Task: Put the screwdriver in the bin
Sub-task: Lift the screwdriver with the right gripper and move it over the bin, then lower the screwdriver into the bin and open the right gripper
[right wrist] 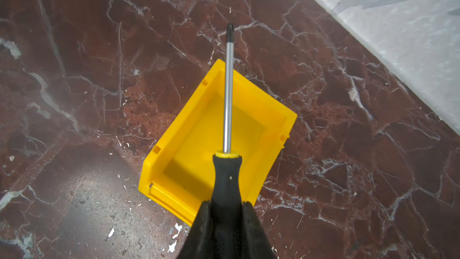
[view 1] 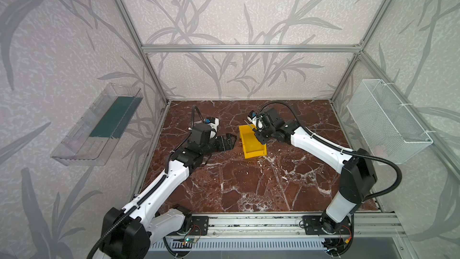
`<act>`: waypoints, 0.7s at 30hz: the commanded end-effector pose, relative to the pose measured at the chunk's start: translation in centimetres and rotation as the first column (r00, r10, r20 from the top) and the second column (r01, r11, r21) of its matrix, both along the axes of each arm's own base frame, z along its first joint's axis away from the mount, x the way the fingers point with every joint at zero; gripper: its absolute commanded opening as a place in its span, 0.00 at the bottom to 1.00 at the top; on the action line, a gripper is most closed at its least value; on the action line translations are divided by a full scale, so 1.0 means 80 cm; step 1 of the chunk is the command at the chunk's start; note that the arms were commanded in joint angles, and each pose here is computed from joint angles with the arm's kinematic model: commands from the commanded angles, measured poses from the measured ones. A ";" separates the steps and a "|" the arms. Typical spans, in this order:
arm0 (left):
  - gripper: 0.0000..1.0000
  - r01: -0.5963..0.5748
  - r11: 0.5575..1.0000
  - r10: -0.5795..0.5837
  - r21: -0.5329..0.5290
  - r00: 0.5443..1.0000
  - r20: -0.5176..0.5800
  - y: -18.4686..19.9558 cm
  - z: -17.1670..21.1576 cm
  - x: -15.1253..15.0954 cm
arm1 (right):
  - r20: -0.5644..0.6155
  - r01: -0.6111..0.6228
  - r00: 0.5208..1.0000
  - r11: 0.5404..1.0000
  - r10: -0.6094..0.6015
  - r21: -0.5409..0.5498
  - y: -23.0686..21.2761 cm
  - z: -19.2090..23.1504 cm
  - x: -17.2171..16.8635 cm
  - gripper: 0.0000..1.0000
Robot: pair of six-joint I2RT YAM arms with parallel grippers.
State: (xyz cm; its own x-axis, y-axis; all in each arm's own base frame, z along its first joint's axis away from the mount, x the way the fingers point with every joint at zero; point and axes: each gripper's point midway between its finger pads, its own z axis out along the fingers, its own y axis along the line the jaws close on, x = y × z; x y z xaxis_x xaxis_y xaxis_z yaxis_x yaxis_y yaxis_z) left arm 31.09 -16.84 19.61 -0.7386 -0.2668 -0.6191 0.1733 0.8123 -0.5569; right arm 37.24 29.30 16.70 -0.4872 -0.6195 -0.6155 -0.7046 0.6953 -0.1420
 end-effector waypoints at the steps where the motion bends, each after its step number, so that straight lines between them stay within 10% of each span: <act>1: 0.99 0.010 0.997 -0.012 -0.081 1.000 -0.026 -0.008 -0.004 0.002 | -0.048 -0.101 0.994 0.991 0.097 -0.090 0.010 -0.025 -0.012 0.07; 21: 0.99 0.062 0.977 -0.065 -0.204 0.998 -0.010 -0.023 0.012 0.007 | -0.154 -0.040 0.988 0.965 -0.001 -0.261 -0.005 -0.101 0.001 0.06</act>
State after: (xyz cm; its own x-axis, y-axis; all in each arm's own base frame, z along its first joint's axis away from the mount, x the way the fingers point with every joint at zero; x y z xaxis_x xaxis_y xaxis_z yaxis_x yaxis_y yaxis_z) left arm 31.61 -18.70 20.24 -0.7715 -0.3295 -0.5442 0.2021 0.6842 -0.7008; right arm 36.58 28.59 8.00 -0.5574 -0.7544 -0.3466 -0.7470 0.6379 -0.1871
